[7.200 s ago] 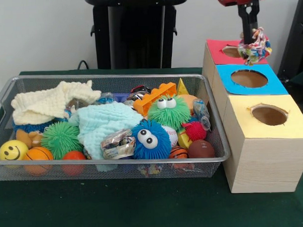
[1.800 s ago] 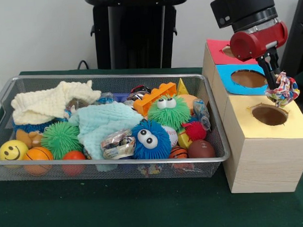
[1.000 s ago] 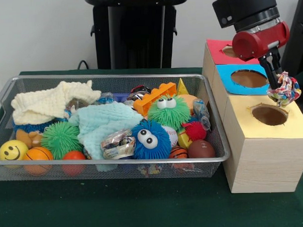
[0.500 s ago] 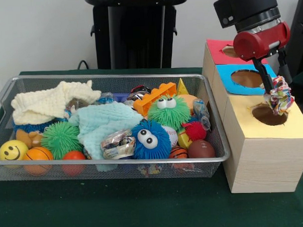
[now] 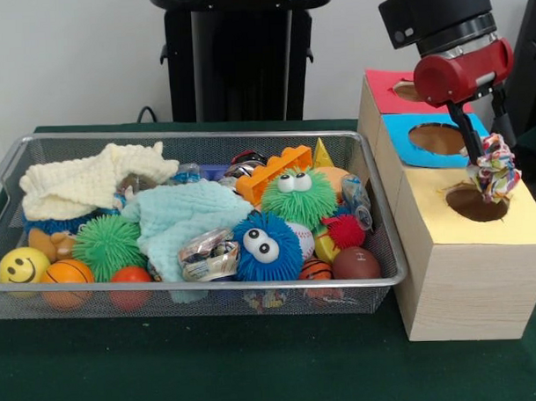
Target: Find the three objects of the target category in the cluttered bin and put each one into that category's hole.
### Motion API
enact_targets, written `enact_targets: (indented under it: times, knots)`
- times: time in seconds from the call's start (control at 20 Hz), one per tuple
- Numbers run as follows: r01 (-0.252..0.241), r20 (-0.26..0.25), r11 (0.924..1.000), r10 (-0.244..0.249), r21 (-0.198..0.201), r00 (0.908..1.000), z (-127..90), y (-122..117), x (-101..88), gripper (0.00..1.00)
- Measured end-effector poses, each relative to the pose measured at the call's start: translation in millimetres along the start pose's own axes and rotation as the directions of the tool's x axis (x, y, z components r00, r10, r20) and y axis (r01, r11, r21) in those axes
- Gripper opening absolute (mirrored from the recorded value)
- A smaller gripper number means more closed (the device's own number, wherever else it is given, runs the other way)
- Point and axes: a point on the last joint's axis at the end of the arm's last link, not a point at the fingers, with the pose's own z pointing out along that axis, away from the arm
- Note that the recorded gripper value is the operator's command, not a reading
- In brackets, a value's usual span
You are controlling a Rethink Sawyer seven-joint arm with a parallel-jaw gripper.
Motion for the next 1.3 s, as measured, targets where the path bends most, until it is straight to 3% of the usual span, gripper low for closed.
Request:
enact_targets:
  times: [0.3, 0.7, 1.3]
  knots:
    - [0.018, -0.019, 0.9998, -0.018, 0.012, 0.9996, -0.4, 4.8, 3.4, 1.00]
    - [0.067, -0.113, 0.9966, -0.062, 0.047, 0.9916, -7.4, 9.3, 19.2, 1.00]
    - [0.102, -0.143, 0.9803, -0.077, 0.169, 0.9867, -29.7, -28.9, 16.1, 1.00]
